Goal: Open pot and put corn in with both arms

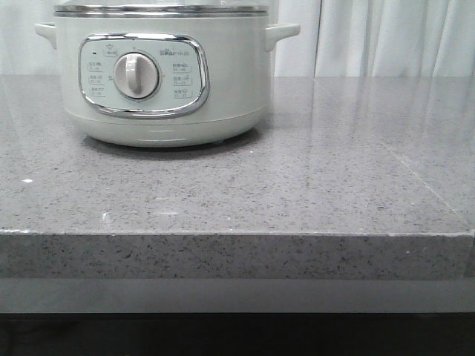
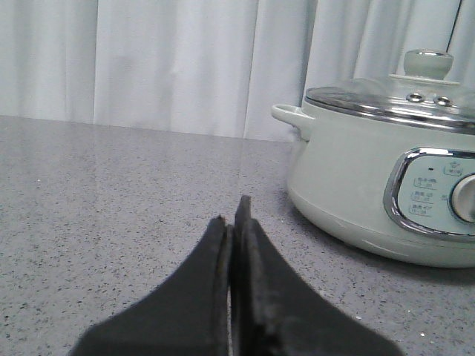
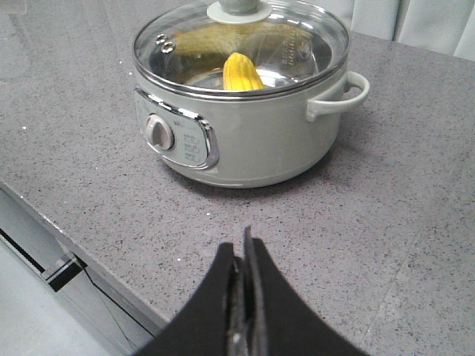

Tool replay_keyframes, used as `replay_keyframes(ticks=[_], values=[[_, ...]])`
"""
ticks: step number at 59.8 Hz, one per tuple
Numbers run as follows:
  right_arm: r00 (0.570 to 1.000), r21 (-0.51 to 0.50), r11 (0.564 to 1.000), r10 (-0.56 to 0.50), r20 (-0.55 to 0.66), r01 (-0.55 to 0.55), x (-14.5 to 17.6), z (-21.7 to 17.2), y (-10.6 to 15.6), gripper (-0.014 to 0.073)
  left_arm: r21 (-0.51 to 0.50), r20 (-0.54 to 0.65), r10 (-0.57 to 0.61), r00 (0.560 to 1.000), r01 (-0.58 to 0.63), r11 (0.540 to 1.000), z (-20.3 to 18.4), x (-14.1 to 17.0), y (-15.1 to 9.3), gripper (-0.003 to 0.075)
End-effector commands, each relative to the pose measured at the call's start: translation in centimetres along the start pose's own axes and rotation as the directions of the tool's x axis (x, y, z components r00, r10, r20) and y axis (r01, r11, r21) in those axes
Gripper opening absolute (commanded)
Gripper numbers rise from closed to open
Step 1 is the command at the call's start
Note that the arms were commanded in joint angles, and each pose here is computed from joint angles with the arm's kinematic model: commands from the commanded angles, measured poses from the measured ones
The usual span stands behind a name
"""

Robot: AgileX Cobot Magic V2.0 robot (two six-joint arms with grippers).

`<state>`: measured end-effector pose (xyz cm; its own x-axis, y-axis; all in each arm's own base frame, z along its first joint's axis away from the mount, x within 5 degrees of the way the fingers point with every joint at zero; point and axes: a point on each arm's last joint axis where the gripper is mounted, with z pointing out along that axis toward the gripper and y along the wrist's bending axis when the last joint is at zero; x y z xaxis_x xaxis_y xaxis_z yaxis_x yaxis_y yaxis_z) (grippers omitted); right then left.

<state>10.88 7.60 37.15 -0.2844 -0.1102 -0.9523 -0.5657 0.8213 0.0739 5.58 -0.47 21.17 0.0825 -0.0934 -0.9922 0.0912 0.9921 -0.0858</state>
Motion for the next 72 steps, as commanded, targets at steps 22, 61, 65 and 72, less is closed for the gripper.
replay_keyframes(ticks=[22,61,65,72], values=[[0.995,-0.004,1.000,-0.003,0.101,0.003,-1.4,-0.5,0.1,-0.0067,0.007,0.097,-0.011,0.995,0.011,1.000,-0.2,-0.7,0.0,-0.0020],[0.901,0.394,0.911,-0.070,0.428,-0.117,9.4,-5.3,-3.2,-0.0067,0.007,0.095,-0.011,0.995,0.011,1.000,-0.2,-0.7,0.0,-0.0020],[0.893,0.423,0.897,-0.082,0.442,-0.127,10.9,-5.1,-3.4,-0.0067,0.007,0.095,-0.011,0.995,0.011,1.000,-0.2,-0.7,0.0,-0.0020],[0.892,0.464,0.874,-0.090,0.444,-0.142,13.4,-4.7,-3.7,-0.0067,0.007,0.095,-0.011,0.995,0.011,1.000,-0.2,-0.7,0.0,-0.0020]])
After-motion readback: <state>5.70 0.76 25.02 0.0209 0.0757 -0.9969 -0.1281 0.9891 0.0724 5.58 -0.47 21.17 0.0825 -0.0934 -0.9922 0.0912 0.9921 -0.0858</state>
